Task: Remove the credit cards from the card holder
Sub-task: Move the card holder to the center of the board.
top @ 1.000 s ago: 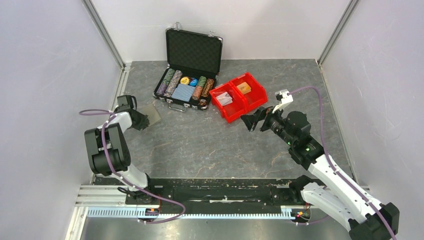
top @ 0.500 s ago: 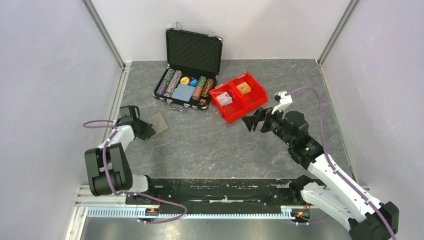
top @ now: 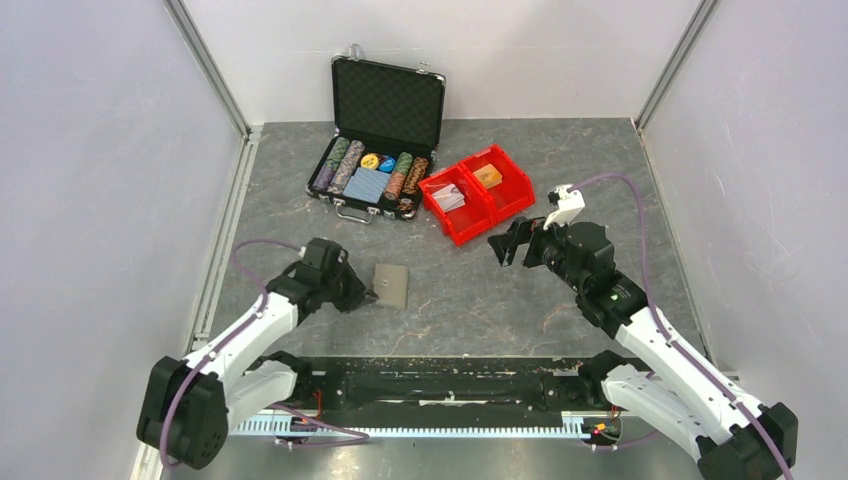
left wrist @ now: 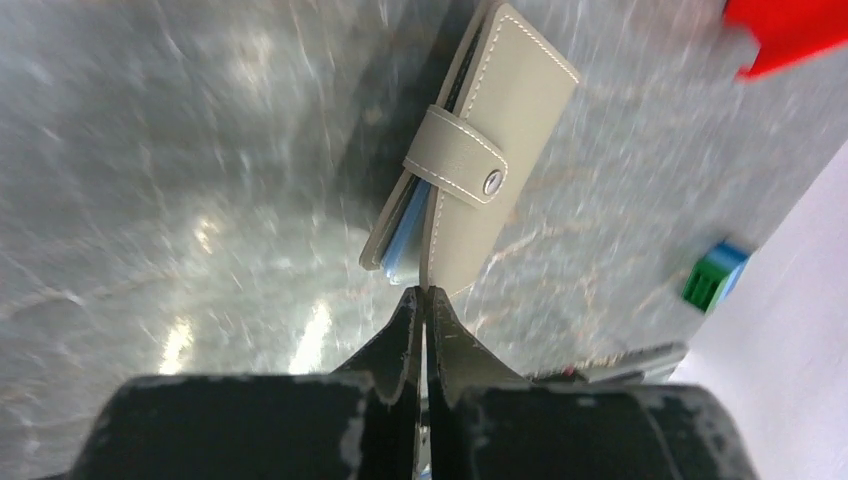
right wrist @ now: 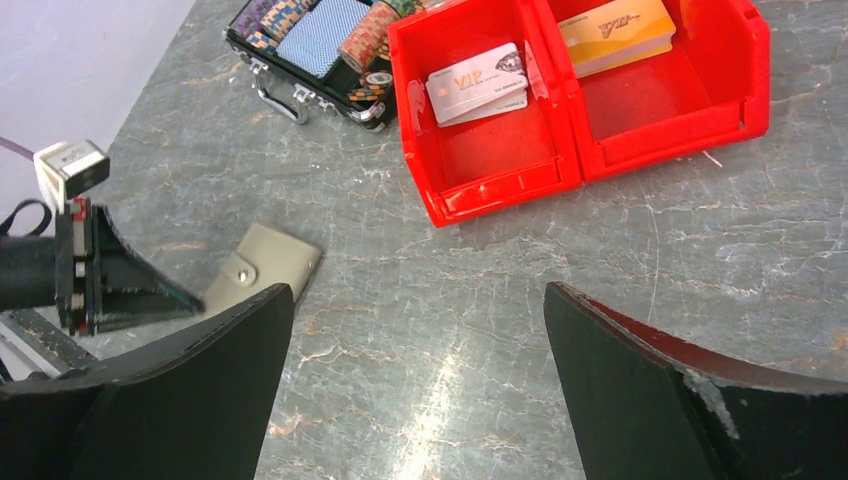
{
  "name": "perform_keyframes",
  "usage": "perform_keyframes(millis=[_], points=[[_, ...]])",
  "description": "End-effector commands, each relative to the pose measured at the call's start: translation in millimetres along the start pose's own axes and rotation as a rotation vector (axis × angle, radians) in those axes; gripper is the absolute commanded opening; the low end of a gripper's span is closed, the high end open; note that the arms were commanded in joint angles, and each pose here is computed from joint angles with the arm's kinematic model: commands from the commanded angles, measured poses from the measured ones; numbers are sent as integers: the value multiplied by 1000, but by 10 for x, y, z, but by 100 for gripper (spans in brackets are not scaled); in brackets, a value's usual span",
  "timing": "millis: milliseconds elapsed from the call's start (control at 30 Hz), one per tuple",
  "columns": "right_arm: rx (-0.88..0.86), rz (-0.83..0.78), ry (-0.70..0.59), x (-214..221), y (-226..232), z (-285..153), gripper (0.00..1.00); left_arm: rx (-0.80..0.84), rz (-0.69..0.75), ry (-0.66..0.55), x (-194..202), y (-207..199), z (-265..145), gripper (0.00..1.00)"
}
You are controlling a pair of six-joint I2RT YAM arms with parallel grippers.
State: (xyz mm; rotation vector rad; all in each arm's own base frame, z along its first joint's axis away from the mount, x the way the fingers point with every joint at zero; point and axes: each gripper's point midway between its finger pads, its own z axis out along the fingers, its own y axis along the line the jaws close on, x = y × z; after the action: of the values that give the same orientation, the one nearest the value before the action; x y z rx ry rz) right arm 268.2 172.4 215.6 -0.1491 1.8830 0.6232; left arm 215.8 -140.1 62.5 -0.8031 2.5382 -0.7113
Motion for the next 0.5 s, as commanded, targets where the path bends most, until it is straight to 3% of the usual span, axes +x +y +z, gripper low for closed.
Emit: perform_keyframes(millis=[0,100,200,300,467], points=[[17,45,7,-5,-6,11,95,106,-25,68,382,-257,-36,2],[-25,96,91,318,25,26,92,126,43,112,585,-319,-61,8],[-53,137,153,558,42,40,89,124,103,139,686,-291,-56,32],[-75,186,180,663,84,70,85,87,183,74,547,-266,-85,52],[-209,365,171,850,319,133,66,36,282,-5,331,-300,-95,60]])
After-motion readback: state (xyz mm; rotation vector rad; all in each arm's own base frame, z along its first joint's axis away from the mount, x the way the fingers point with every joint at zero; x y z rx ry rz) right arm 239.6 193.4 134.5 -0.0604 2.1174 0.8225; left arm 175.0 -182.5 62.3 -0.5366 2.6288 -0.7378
